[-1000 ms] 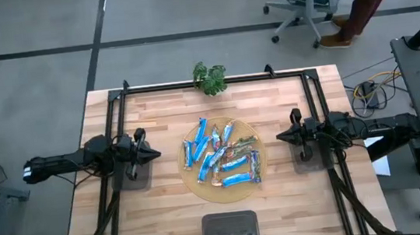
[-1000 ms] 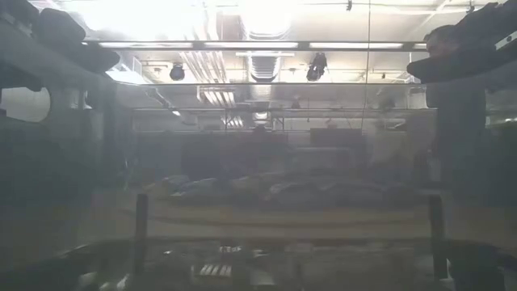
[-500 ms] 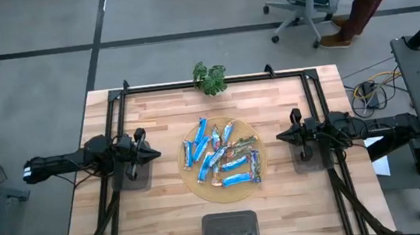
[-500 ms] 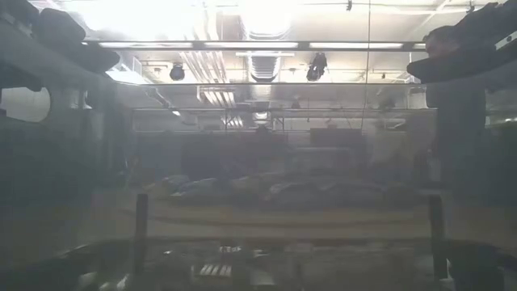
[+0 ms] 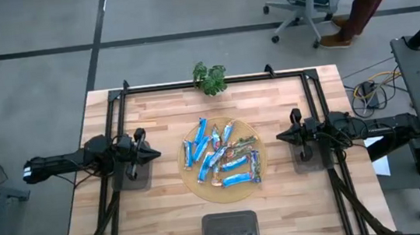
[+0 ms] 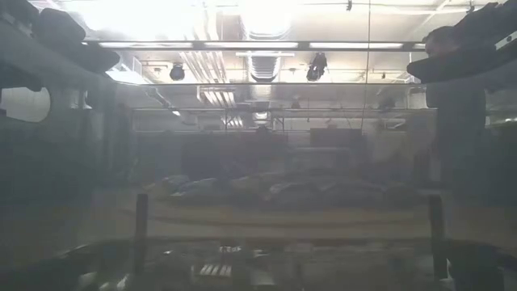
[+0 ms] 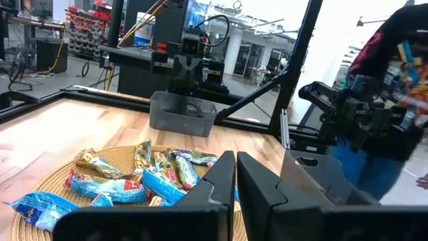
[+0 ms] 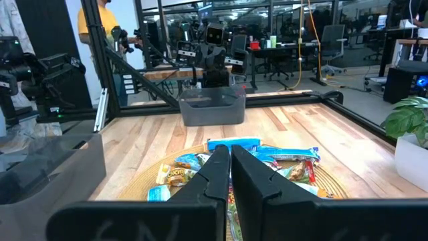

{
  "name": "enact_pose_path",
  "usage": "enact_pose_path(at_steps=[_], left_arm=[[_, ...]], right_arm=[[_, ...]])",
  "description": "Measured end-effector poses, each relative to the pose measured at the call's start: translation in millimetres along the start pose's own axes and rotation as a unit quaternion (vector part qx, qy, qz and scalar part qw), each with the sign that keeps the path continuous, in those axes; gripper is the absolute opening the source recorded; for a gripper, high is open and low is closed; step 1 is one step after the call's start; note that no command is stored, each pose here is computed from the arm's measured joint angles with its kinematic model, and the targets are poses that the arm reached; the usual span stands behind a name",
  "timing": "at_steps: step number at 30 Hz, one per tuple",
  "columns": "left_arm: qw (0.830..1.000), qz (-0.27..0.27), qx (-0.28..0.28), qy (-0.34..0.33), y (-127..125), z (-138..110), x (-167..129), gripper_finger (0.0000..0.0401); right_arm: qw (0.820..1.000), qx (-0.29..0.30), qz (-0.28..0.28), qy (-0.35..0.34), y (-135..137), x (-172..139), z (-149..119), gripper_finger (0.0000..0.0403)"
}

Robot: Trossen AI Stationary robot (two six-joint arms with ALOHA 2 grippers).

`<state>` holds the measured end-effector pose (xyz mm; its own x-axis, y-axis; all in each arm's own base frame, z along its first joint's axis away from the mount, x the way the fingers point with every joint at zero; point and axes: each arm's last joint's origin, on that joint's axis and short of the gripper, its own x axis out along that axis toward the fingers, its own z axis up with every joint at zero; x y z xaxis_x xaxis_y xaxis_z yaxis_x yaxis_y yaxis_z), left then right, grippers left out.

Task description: Pick and place Granola Bars by type

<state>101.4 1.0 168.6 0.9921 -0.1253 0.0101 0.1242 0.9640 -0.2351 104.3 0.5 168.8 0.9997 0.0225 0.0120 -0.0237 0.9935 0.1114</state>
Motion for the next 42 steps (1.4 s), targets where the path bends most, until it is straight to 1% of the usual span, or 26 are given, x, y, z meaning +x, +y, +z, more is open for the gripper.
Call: enact_pose_path(at_steps=[27, 29, 32, 33, 38, 40, 42], left_arm=[[1.000, 0.000, 0.000, 0.000, 0.0, 0.0, 0.0, 0.0000], [1.000, 0.000, 0.000, 0.000, 0.0, 0.0, 0.0, 0.0000], [1.000, 0.000, 0.000, 0.000, 0.0, -0.1, 0.0, 0.0000], [1.000, 0.000, 0.000, 0.000, 0.0, 0.0, 0.0, 0.0000], [1.000, 0.000, 0.000, 0.000, 0.0, 0.1, 0.0, 0.0000], [1.000, 0.012, 0.009, -0.003, 0.7, 0.2, 0.0, 0.0000], [1.000, 0.025, 0.005, -0.005, 1.5, 0.2, 0.1, 0.0000]], right_arm=[[1.000, 0.000, 0.000, 0.000, 0.0, 0.0, 0.0, 0.0009], [1.000, 0.011, 0.000, 0.000, 0.0, 0.0, 0.2, 0.0009], [0.999, 0.054, 0.000, 0.000, 0.0, 0.0, 0.1, 0.0009], [0.998, 0.060, 0.000, 0.000, 0.0, 0.0, 0.2, 0.0009], [0.998, 0.059, 0.000, 0.000, 0.0, 0.0, 0.0, 0.0009], [0.998, 0.059, 0.000, 0.000, 0.0, 0.0, 0.0, 0.0009], [0.998, 0.060, 0.000, 0.000, 0.0, 0.0, -0.1, 0.0009]])
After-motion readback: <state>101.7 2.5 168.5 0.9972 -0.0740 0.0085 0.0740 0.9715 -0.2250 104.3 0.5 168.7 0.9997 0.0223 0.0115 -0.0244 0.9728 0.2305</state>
